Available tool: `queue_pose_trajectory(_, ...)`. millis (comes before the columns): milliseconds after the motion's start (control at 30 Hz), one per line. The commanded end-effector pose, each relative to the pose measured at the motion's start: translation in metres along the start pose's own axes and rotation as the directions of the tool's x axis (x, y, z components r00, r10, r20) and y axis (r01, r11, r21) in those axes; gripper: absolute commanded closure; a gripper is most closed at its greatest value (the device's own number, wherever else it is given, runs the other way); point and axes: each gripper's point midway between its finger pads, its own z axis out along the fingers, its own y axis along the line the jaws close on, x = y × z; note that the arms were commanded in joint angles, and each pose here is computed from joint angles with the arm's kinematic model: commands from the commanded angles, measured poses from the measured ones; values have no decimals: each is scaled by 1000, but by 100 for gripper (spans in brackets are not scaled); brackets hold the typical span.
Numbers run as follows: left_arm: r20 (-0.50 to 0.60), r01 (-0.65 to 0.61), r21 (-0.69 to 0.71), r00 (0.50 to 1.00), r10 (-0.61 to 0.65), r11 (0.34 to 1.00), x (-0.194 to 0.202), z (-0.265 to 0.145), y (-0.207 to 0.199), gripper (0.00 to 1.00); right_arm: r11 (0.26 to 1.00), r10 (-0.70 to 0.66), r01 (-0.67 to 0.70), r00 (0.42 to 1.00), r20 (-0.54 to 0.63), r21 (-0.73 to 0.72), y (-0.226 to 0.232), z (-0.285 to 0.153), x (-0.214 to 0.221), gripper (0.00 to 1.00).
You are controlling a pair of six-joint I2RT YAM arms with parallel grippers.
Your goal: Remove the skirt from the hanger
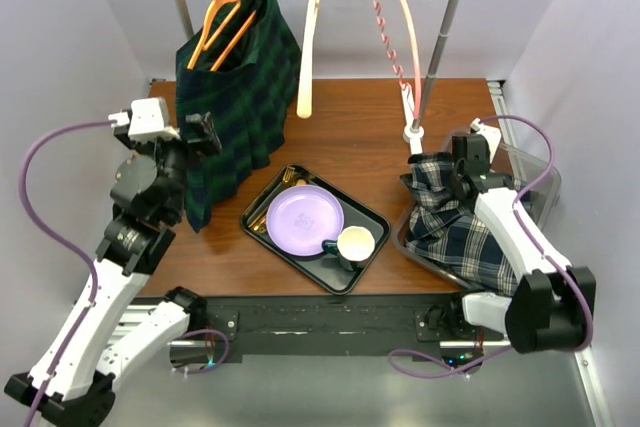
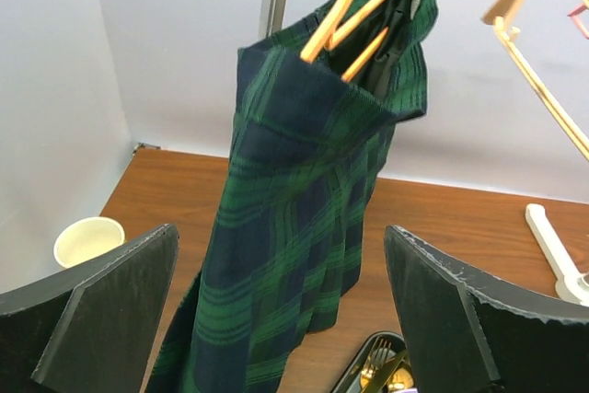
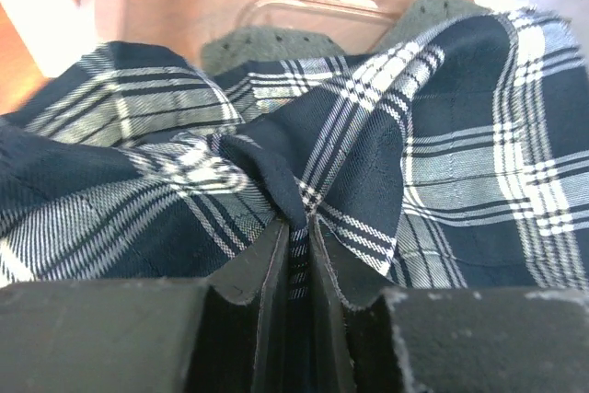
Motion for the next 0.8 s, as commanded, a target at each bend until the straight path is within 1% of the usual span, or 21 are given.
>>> queue_pose_trajectory(0, -26, 16, -73, 999, -18, 997, -21, 7, 6, 2, 993, 24, -15, 997, -68, 119, -10, 33, 26, 83)
queue_pose_trajectory(33, -10, 35, -65, 999, -36, 997, -36, 7, 3, 2, 991, 29, -17, 996, -88, 132, -12, 37, 33, 84)
queue_pose_trajectory(100, -23, 31, -53, 999, -32, 998, -39, 12, -3, 2, 988, 58, -39, 990, -126, 148, -18, 48, 41, 84)
queue_pose_trajectory(133, -17, 34, -41, 999, -35, 999, -49, 16, -7, 2, 987, 62, -40, 989, -138, 155, -20, 51, 46, 82)
queue_pose_trajectory(200, -39, 17, -38, 999, -19, 999, -53, 20, -11, 3, 987, 83, -59, 984, -158, 152, -21, 55, 51, 80)
queue_pose_trajectory(233, -35, 18, -26, 999, -18, 1000, -63, 25, -17, 3, 981, 119, -89, 978, -169, 174, -33, 59, 53, 80)
queue_pose_trajectory(267, -52, -4, -20, 999, 3, 1000, -62, 27, -19, 3, 980, 133, -104, 977, -169, 172, -34, 61, 53, 77)
queue_pose_trajectory(300, -39, -1, -4, 999, 1, 1000, -74, 28, -22, 3, 979, 141, -112, 975, -172, 169, -35, 61, 53, 73)
queue_pose_trajectory(367, -84, -44, 2, 996, 44, 999, -68, 38, -27, 4, 981, 133, -106, 978, -163, 162, -37, 60, 48, 63)
queue_pose_trajectory(400, -67, -40, 12, 997, 40, 999, -81, 38, -30, 5, 980, 131, -105, 979, -153, 169, -39, 60, 46, 56)
queue_pose_trajectory(433, -91, -56, 13, 994, 57, 998, -77, 46, -33, 6, 979, 135, -110, 981, -139, 172, -41, 57, 44, 45)
queue_pose_trajectory(467, -110, -76, 17, 991, 78, 997, -75, 48, -34, 6, 978, 140, -117, 982, -130, 175, -42, 55, 42, 41)
queue_pose_trajectory(500, -90, -71, 22, 993, 73, 997, -88, 49, -35, 6, 977, 147, -125, 982, -119, 173, -43, 52, 38, 38)
queue_pose_trajectory(533, -106, -85, 18, 991, 86, 996, -85, 56, -36, 6, 975, 158, -143, 984, -82, 169, -45, 45, 25, 32)
queue_pose_trajectory(567, -116, -102, 18, 988, 104, 995, -85, 58, -34, 6, 973, 161, -146, 984, -76, 178, -48, 38, 20, 30)
queue_pose_trajectory(600, -94, -97, 33, 991, 100, 995, -99, 59, -37, 7, 971, 166, -153, 984, -59, 186, -52, 32, 13, 29)
queue_pose_trajectory(633, -114, -112, 27, 987, 114, 993, -94, 69, -36, 7, 968, 181, -176, 983, -13, 178, -53, 23, -8, 28)
queue_pose_trajectory(667, -132, -128, 31, 983, 131, 991, -93, 73, -35, 7, 970, 179, -179, 984, 16, 166, -57, 10, -18, 28)
queue_pose_trajectory(700, -117, -125, 66, 984, 132, 990, -103, 75, -40, 7, 969, 190, -196, 980, 55, 148, -58, 1, -35, 27)
queue_pose_trajectory(733, -140, -141, 68, 979, 149, 988, -95, 87, -39, 7, 973, 187, -194, 980, 69, 127, -57, -6, -42, 27)
queue_pose_trajectory(767, -155, -158, 80, 973, 169, 984, -92, 90, -40, 7, 974, 190, -199, 978, 89, 112, -59, -16, -49, 26)
